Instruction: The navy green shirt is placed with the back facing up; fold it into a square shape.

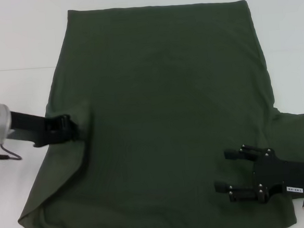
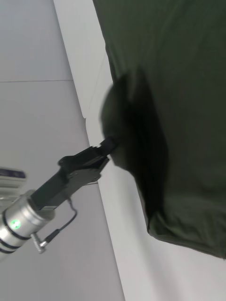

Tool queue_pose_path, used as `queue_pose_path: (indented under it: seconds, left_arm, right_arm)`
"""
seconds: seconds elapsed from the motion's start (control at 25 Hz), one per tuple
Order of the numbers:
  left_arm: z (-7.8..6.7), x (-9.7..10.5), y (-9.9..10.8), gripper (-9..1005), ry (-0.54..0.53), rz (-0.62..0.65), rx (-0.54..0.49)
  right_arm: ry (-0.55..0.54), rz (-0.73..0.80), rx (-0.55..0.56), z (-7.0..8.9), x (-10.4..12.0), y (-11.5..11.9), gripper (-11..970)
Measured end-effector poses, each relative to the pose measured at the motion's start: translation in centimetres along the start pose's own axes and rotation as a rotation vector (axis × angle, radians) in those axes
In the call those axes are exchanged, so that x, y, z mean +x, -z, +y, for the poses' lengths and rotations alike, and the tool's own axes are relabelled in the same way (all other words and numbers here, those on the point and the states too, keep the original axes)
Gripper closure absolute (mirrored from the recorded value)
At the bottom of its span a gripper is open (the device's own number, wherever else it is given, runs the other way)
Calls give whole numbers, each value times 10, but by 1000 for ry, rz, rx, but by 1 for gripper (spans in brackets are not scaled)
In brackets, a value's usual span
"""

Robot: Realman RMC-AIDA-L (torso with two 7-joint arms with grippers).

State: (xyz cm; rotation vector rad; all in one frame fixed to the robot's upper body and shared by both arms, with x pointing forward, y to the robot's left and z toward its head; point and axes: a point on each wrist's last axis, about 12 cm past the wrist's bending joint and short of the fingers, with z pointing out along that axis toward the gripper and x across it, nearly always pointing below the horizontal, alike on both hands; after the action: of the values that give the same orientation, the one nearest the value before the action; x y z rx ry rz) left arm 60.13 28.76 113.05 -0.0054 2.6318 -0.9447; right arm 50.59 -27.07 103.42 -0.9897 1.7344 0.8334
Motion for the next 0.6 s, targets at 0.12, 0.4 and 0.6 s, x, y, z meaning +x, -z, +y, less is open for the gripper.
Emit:
queue_pose_path:
  seconds: [0.12,0.4,0.6]
  left_arm:
    - [5,10,-18,972,36,3,3]
    - [17,19,-26,939,74,3,26]
    - [20,25,-19,853,81,-51,132]
  right_arm:
    - [0,-2,-2,0,0,0,60]
    - [-1,-6,-3,0,-1,0,61]
    - [1,-7,-4,0,-1,0,61]
